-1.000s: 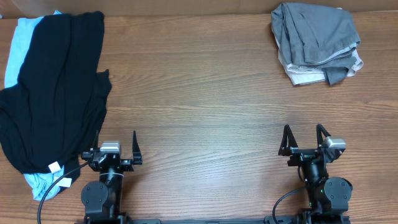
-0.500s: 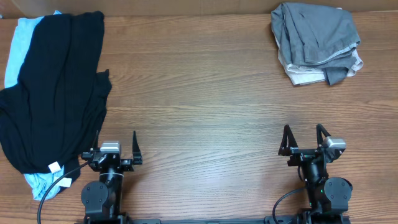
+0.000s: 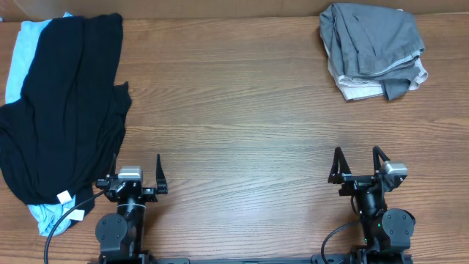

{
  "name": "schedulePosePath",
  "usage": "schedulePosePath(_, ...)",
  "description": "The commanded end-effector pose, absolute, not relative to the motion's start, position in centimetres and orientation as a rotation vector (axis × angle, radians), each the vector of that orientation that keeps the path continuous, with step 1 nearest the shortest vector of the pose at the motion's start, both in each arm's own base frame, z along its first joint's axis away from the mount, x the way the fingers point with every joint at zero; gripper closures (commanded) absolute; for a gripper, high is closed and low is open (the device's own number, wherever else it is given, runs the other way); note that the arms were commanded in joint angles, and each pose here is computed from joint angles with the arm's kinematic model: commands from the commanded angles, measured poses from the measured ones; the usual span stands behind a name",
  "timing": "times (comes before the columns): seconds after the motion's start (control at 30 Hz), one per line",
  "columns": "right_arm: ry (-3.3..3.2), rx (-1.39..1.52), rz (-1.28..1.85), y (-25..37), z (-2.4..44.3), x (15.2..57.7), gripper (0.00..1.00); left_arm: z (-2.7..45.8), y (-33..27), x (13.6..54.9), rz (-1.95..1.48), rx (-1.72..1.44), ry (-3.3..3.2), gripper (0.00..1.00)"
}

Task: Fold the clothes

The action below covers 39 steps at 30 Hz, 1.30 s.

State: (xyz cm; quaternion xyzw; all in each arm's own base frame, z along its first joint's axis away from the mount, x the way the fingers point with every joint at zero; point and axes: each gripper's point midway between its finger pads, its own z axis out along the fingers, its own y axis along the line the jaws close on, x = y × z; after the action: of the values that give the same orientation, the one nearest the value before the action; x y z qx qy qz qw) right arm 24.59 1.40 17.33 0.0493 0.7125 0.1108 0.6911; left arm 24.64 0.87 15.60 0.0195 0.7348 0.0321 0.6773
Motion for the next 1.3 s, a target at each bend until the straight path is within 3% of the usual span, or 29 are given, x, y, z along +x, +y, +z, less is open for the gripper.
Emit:
schedulePosePath(0.0, 1.587, 0.107, 0.239, 1.4, 17.2, 24.6, 0.0, 15.6, 1.2, 24.6, 0.078, 0.017, 1.647, 0.0)
schedulePosePath(1.27, 1.542, 0.1, 0.239, 1.4, 18.3, 24.6, 0.0, 15.8, 1.2, 24.6, 0.077, 0.018, 1.641, 0.0)
